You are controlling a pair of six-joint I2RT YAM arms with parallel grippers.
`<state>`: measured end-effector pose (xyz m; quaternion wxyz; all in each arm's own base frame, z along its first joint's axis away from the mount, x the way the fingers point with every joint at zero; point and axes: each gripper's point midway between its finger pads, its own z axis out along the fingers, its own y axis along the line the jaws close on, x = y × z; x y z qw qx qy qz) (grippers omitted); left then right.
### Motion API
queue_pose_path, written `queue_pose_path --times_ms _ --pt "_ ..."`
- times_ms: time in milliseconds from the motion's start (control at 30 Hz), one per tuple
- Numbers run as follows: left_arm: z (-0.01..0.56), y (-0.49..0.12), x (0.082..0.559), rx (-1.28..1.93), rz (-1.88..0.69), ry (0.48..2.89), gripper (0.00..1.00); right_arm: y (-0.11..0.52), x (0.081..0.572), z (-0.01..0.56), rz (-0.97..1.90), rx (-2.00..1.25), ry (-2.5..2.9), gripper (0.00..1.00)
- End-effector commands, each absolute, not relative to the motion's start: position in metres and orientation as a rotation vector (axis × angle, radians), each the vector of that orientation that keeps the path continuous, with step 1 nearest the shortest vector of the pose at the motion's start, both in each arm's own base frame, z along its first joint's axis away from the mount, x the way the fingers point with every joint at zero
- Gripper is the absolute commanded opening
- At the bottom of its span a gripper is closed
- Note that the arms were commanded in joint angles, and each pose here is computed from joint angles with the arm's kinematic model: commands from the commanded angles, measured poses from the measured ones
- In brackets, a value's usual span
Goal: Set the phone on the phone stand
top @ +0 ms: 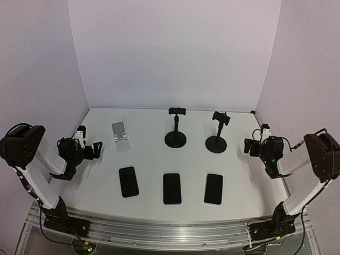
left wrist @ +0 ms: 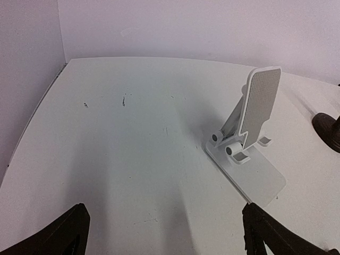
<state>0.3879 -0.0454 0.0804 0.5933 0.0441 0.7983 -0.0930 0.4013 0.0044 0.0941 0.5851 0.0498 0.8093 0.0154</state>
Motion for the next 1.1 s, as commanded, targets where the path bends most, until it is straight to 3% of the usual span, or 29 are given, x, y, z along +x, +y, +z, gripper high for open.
queue_pose_path --times_ms 0,333,667,900,1067 --pt "0.101 -0.049 0.396 0.122 -0.221 1.786 0.99 -0.003 0.417 0.146 0.044 0.207 1.821 0.98" --pt "0.137 -0.044 0.390 0.089 -0.203 1.739 1.00 0.029 0.425 0.216 0.278 0.176 1.900 0.98" --pt "0.262 -0.112 0.357 0.490 -0.426 1.437 1.00 0.047 0.421 0.322 0.345 0.149 1.852 0.94" --pt "0.297 -0.199 0.357 0.700 -0.540 1.368 1.00 0.139 0.418 0.350 0.332 0.097 1.884 0.88" --pt "0.303 -0.222 0.373 0.666 -0.683 1.384 1.00 0.240 0.405 0.327 0.379 -0.050 1.953 0.84"
